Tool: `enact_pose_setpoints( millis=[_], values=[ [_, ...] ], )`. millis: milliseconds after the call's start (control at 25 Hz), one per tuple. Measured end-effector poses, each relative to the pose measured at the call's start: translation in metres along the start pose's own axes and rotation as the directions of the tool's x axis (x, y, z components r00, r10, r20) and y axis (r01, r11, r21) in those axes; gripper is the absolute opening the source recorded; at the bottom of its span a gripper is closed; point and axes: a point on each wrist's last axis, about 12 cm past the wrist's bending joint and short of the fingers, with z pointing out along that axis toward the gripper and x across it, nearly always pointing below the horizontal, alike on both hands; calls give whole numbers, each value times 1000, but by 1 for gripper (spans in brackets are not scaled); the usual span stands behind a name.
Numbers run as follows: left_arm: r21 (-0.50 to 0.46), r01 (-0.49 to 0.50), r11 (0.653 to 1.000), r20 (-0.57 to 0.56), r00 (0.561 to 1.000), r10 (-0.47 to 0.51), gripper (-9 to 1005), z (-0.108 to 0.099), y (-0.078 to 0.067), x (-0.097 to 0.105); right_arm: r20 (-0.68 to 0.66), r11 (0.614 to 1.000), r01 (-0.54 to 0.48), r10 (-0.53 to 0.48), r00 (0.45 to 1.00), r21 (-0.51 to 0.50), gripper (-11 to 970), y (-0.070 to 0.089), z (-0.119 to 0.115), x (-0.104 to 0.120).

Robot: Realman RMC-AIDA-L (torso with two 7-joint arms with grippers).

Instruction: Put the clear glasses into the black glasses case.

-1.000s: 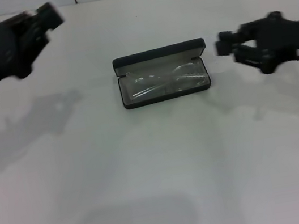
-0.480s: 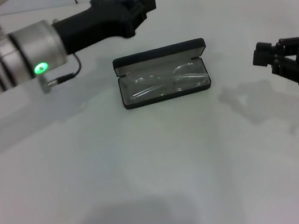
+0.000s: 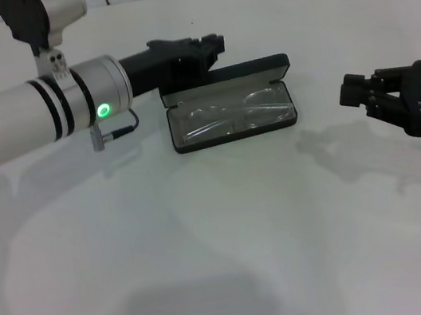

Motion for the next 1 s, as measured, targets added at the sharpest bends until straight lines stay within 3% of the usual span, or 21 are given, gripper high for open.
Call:
enact_pose_setpoints(
  millis=[480, 680, 800, 840, 1000],
  values=[
    [5, 108, 994, -56, 993, -107, 138, -5, -7, 39, -8, 1000, 31, -31, 999, -7, 148, -7, 12, -10],
    [23, 131, 991, -62, 990, -129, 144, -17, -11, 60, -12, 999, 39, -39, 999, -9, 149, -10, 18, -13],
    [167, -3, 986, 30, 1000, -2, 147, -31, -20, 48, -12, 999, 53, -53, 999, -11, 149, -10, 18, -15],
    [227, -74, 971, 114, 992, 49, 148, -41, -24, 39, -12, 998, 58, -58, 998, -12, 149, -10, 18, -15],
    [274, -202, 940, 314, 943, 111, 153, -79, -29, 21, -11, 997, 81, -81, 997, -17, 150, -11, 16, -20]
  ],
)
